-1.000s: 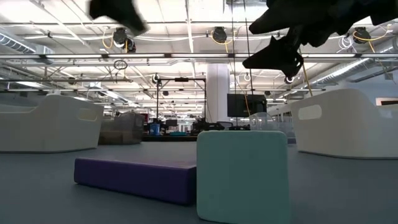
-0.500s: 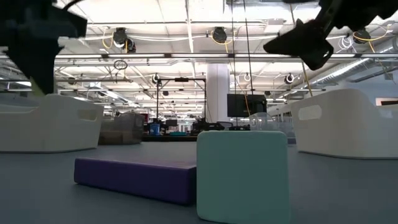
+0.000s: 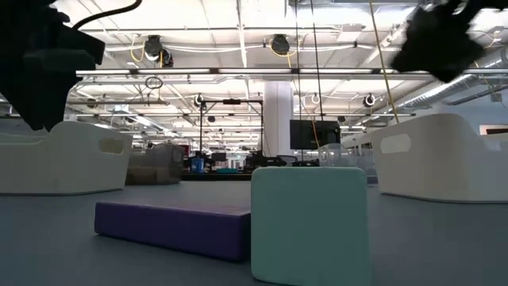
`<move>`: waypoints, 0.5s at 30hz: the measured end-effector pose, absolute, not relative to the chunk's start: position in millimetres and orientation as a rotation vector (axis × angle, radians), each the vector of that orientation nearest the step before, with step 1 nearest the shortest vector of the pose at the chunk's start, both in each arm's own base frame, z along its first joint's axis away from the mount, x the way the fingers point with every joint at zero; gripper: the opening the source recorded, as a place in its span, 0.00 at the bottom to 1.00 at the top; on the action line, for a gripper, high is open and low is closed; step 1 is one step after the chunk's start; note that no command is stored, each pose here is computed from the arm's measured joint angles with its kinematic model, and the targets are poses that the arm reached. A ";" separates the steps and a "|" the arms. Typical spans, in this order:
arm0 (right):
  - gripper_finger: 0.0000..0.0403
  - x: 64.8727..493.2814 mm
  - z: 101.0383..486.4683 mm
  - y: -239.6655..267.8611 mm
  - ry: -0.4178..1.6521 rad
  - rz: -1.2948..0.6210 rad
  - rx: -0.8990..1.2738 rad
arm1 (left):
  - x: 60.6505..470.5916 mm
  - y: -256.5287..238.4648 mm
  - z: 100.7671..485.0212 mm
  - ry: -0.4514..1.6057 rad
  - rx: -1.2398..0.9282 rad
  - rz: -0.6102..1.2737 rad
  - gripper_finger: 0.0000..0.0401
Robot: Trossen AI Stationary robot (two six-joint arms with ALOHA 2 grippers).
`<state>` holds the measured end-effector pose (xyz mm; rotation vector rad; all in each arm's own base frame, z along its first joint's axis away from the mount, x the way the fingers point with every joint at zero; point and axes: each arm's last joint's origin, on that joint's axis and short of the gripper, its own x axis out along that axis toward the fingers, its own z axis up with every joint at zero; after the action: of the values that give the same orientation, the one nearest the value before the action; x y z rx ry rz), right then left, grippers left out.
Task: Sort & place blocks by color
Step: Put the green block into the gray bin
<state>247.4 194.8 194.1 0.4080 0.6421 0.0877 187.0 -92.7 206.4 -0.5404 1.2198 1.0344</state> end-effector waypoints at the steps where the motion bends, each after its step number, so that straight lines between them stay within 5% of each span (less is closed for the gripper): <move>1: 0.73 245.8 196.2 197.7 0.689 0.095 0.426 | 187.3 -93.7 207.0 1.222 -0.546 1.028 0.60; 15: 0.73 240.3 167.3 239.4 0.838 0.167 0.574 | 195.6 -108.9 209.3 1.150 -0.626 0.909 0.65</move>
<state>240.3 239.4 167.3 0.5742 0.8381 0.1673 195.6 -108.9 209.3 -0.6262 1.1499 0.9092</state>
